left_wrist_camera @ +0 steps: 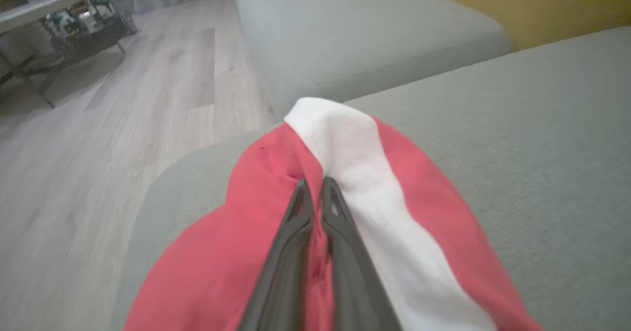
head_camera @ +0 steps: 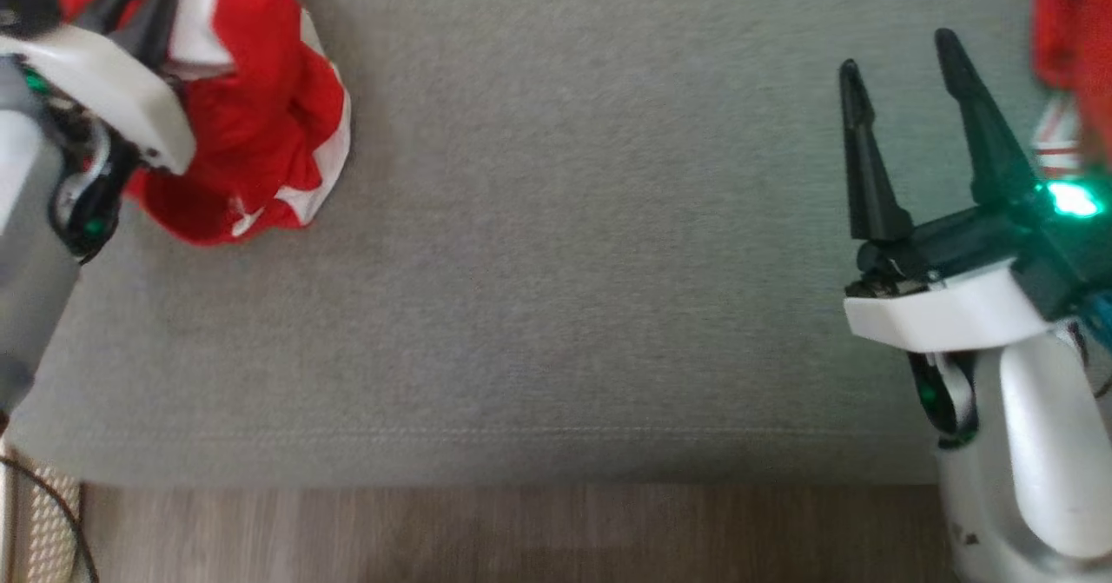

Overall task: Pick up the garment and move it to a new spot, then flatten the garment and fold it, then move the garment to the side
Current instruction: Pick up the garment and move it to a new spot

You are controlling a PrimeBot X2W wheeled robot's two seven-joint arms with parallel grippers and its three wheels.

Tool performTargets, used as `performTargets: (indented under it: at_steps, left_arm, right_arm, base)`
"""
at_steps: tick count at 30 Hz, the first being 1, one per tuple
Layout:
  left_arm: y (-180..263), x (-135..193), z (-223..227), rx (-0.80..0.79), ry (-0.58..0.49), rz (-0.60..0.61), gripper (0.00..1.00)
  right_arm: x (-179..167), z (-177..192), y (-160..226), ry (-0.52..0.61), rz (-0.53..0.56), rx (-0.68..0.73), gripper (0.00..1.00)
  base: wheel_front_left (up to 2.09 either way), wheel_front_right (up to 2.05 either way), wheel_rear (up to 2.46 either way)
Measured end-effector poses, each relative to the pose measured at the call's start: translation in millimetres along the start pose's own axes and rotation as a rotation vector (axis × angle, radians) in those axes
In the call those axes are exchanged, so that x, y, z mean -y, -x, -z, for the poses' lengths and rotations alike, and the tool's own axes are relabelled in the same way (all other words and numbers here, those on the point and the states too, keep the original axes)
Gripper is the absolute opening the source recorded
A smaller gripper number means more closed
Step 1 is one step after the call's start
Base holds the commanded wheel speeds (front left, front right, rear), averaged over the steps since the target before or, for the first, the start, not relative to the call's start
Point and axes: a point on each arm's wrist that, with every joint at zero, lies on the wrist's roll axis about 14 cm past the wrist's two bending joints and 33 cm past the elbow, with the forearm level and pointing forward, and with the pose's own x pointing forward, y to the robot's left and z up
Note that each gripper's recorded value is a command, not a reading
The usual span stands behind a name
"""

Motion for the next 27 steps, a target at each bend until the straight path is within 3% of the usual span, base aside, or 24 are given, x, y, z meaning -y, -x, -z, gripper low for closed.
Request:
performTargets:
  at_steps: [14, 19, 25, 27]
  left_arm:
    - [-22, 171, -122, 0.345, -0.208, 0.488, 0.0]
    - [-30, 233, -113, 0.335, -0.273, 0.652, 0.0]
    - [-49, 274, -73, 0.252, -0.3, 0.749, 0.0]
    - [-59, 285, -52, 0.189, -0.26, 0.76, 0.48]
  right_arm:
    - [82, -84, 66, 0.086, 0.254, 0.129, 1.0]
    - [102, -101, 88, 0.113, 0.323, 0.149, 1.0]
    - [117, -102, 104, 0.13, 0.377, 0.134, 1.0]
    - [122, -100, 107, 0.137, 0.393, 0.122, 1.0]
  base:
    - [0.0, 0.0, 0.0]
    - [0.0, 0.0, 0.0]
    - [0.0, 0.0, 0.0]
    - [0.0, 0.0, 0.0]
